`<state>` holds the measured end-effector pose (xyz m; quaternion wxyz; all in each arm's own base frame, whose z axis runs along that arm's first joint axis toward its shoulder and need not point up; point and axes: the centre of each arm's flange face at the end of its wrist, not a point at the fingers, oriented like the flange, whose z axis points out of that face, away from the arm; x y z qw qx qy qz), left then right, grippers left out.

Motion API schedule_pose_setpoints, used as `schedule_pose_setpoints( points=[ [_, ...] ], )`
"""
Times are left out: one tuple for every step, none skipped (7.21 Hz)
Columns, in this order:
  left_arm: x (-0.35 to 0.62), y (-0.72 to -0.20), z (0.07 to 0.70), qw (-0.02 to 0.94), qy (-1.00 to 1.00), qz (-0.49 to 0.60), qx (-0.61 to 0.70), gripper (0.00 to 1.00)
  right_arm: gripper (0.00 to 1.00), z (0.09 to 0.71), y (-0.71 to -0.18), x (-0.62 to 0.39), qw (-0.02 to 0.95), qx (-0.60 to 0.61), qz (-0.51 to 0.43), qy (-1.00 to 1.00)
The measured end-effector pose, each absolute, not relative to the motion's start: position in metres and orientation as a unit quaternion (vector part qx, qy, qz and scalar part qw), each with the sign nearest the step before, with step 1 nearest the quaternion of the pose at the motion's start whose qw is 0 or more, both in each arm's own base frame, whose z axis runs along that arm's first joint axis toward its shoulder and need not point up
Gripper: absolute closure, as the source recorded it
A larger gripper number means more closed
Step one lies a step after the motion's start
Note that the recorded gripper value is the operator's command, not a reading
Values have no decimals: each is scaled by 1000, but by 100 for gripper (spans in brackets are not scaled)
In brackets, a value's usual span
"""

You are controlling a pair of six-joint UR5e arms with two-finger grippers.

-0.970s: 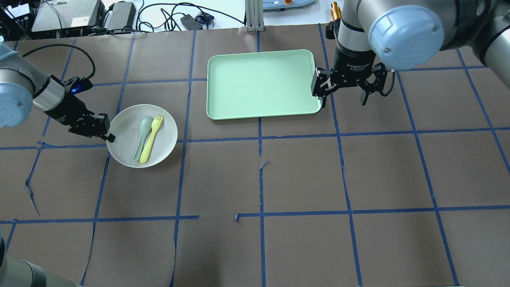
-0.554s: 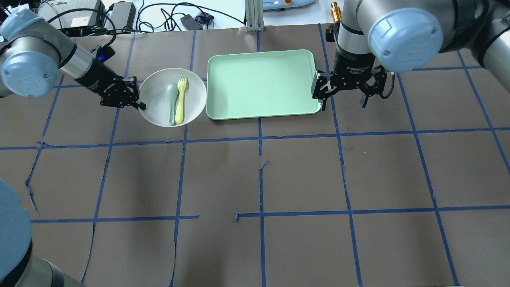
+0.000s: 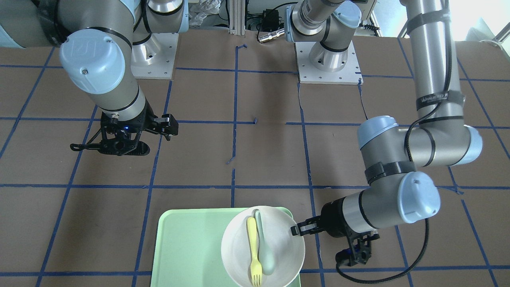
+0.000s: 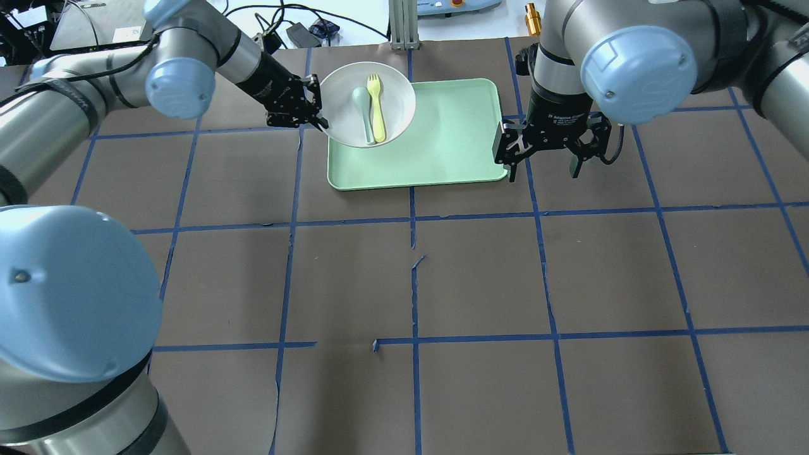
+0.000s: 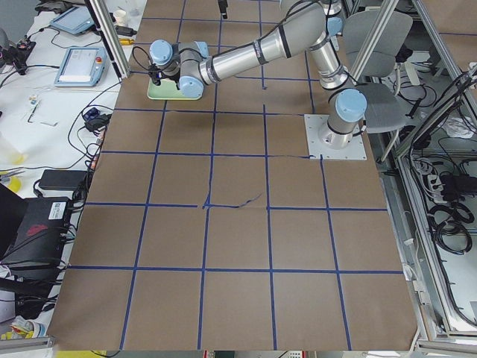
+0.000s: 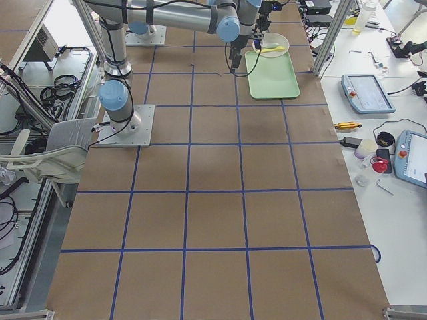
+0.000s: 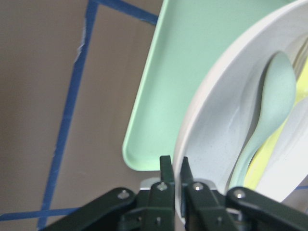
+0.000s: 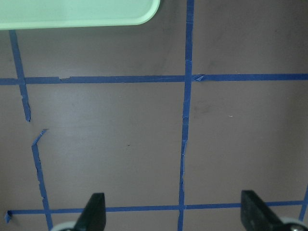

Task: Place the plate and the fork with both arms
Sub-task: 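Carry the plate with the left gripper onto the mint-green tray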

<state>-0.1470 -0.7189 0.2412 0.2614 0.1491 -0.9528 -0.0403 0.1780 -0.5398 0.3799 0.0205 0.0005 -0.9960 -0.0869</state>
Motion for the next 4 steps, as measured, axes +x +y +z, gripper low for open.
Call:
schedule_pose_setpoints(
  points=[
    [-168,-728,221,273,-950,-39,148,100,0,380,-539,178,21,0,-87,-996],
    [-186,-732,205,277,-949,-44,144,100,0,381,-539,178,21,0,-86,-996],
    [-198,-734,191,278,-950,-50,137,100,0,382,-539,178,20,0,-85,-996],
    [-203,-735,181,278,-950,-54,131,100,0,382,-539,178,20,0,-85,-996]
  ],
)
